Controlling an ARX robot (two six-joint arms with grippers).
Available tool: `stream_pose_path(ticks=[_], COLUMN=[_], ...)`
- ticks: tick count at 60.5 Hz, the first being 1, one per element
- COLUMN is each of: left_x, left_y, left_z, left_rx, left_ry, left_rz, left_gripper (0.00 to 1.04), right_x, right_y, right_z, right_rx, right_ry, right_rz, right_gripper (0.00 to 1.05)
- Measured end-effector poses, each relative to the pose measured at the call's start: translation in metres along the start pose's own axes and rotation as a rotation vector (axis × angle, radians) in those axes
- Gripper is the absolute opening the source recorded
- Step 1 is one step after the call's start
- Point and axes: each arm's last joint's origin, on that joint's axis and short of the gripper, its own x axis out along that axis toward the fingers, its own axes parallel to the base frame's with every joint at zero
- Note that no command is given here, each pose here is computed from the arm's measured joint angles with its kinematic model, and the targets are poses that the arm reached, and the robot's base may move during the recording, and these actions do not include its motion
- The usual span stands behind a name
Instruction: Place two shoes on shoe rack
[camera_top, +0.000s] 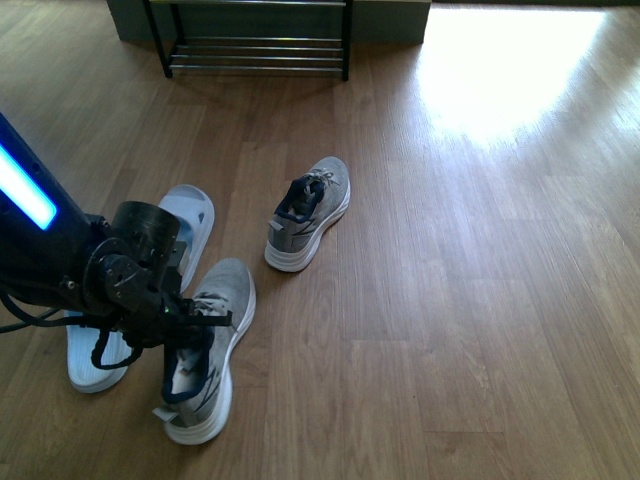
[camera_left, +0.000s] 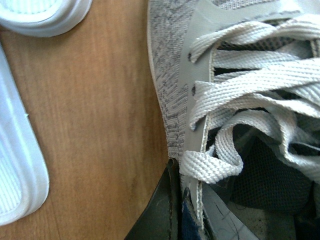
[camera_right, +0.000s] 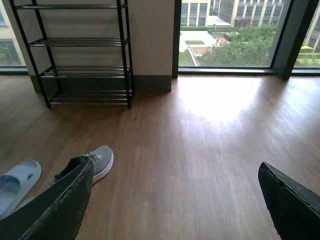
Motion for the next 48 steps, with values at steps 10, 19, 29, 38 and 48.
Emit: stream_pose_path(ticks=[10,19,29,38,48], left_x=[-0.035,-0.104,-0.225,-0.283,-0.342], left_y=[0.011,0.016,0.027,0.035,0.025], left_z=[-0.001,0.014,0.001,-0.044,-0.085], left_rx=[-0.04,-0.05,-0.035,-0.053,-0.04], left_ry=[-0.065,-0.237,-0.496,-0.534,-0.629], left_rz=[0.035,0.066,0.179,0.3,0.451], left_gripper=[0.01,0.01,0.01,0.01,0.01], right_x=[0.0,0.0,0.0,0.0,0.0], right_y=[0.0,0.0,0.0,0.0,0.0], right_z=[0.0,0.0,0.0,0.0,0.0], right_rx=[0.0,0.0,0.0,0.0,0.0], right_ry=[0.0,0.0,0.0,0.0,0.0], right_rz=[0.0,0.0,0.0,0.0,0.0], right_gripper=[0.96,0.96,0.96,0.96,0.96])
